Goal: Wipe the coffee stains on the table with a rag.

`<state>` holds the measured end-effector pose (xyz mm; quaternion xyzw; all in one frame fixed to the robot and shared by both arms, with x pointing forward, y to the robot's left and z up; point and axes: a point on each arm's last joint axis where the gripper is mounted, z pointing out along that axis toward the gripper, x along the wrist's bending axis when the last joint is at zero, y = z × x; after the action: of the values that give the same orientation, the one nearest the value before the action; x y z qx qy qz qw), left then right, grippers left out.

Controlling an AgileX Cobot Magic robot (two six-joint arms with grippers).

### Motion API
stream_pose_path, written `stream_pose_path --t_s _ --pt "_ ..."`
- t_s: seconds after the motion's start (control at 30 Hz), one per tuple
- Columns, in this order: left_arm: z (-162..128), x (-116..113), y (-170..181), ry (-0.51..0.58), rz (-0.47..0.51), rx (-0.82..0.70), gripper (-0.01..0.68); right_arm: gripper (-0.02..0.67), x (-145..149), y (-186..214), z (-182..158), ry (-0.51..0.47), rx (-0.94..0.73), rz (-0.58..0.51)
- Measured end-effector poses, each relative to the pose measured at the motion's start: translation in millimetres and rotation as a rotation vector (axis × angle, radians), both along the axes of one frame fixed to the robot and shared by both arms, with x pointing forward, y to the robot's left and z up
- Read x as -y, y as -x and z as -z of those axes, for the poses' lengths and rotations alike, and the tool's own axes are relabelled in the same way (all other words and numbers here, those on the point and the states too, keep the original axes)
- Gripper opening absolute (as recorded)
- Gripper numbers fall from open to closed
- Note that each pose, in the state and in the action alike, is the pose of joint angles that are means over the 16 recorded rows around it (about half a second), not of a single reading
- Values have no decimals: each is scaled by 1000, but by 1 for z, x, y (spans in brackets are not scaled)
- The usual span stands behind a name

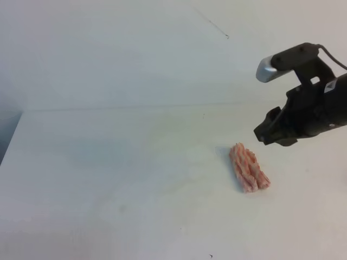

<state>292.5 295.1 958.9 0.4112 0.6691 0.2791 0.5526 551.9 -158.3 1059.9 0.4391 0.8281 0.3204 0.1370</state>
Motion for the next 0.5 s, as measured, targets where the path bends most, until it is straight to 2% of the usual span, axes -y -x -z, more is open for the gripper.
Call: stream_pose_path --t_s 0.23,0.5 --pt "1 0 0 0 0 0 -1 128 11 31 -25 17 18 -46" --pt "1 0 0 0 0 0 -1 15 32 80 -20 15 70 -29"
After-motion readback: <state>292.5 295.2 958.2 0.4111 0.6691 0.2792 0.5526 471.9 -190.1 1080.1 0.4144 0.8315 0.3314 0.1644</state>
